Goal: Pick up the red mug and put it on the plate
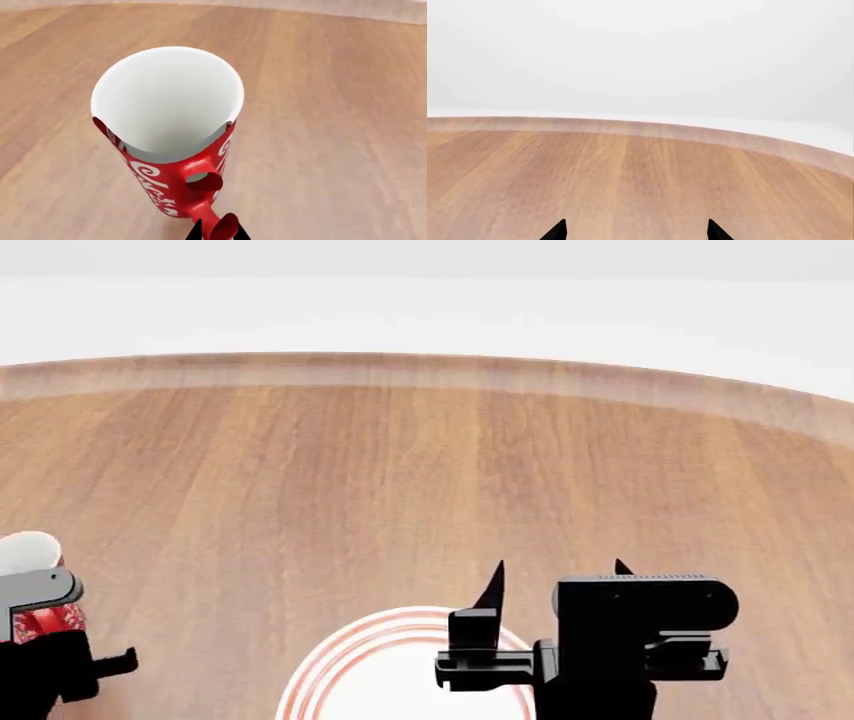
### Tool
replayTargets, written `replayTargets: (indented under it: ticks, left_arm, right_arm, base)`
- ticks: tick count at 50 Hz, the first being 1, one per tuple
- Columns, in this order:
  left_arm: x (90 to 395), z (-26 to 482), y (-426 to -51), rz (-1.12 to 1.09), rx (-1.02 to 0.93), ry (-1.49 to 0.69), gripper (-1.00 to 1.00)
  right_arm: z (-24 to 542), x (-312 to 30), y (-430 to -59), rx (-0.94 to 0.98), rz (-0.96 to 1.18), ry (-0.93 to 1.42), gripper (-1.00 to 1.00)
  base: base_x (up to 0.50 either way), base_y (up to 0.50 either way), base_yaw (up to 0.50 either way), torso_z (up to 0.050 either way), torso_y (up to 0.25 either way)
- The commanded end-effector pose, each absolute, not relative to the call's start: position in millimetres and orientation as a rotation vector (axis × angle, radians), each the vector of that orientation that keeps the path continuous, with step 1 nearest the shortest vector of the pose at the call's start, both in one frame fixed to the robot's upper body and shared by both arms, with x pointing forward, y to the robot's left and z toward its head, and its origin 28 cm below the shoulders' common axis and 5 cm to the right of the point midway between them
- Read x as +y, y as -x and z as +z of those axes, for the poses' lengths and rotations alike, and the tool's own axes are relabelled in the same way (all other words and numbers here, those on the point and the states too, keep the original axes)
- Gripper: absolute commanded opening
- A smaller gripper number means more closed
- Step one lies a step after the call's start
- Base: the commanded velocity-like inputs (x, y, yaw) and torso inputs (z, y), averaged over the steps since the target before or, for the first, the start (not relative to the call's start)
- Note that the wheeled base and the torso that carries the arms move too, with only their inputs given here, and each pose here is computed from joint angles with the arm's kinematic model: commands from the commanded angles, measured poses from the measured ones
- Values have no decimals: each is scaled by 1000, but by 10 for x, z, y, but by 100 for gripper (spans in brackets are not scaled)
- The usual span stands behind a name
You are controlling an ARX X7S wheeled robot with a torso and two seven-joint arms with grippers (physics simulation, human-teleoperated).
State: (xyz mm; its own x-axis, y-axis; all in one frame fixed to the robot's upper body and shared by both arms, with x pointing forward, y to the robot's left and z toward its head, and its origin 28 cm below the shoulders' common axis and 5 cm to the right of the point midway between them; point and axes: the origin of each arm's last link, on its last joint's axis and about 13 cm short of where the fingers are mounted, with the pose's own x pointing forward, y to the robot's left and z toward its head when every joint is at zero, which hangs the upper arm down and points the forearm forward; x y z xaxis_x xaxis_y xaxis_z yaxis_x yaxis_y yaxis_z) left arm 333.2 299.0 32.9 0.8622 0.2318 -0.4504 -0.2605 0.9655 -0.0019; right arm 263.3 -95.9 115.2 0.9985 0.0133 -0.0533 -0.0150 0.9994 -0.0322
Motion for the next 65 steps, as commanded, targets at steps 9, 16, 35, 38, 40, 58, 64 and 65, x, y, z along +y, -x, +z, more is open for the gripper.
replayTargets:
  ticks: [9,16,35,38,40,58,64,65]
  left_arm:
    - [2413,470,-3371,-71,433,-36,-100]
    - [2216,455,-3357,-191,440,-59,-100]
    - [1836,415,-3219,-462,450,-165,-100]
    - [1794,420,-3190,-490,451,-177,-100]
    - [1771,423,-3169,-510,449,-179,-100]
    - [1602,357,-3108,-691,473,-189,-100]
    - [1565,336,-3151,-732,492,-180,-100]
    - [1563,328,-3168,-729,494,-181,-100]
  right_arm:
    - [1160,-959,-2633,53,12,29,100]
    - [1150,-957,-2628,56,13,28,100]
    - [1160,-960,-2638,55,12,25,100]
    - [1157,-959,-2640,56,12,25,100]
    - [1155,-955,-2643,57,12,26,100]
    - [1145,-958,-2633,59,12,23,100]
    - [1139,-957,-2635,62,15,21,100]
    - [1140,-958,-2634,61,15,21,100]
  base:
    - [0,0,0,0,0]
    - [0,0,0,0,0]
    - [0,0,0,0,1]
    - [0,0,0,0,0]
    - [0,0,0,0,0]
    - [0,0,0,0,1]
    - [0,0,0,0,0]
    - [0,0,0,0,0]
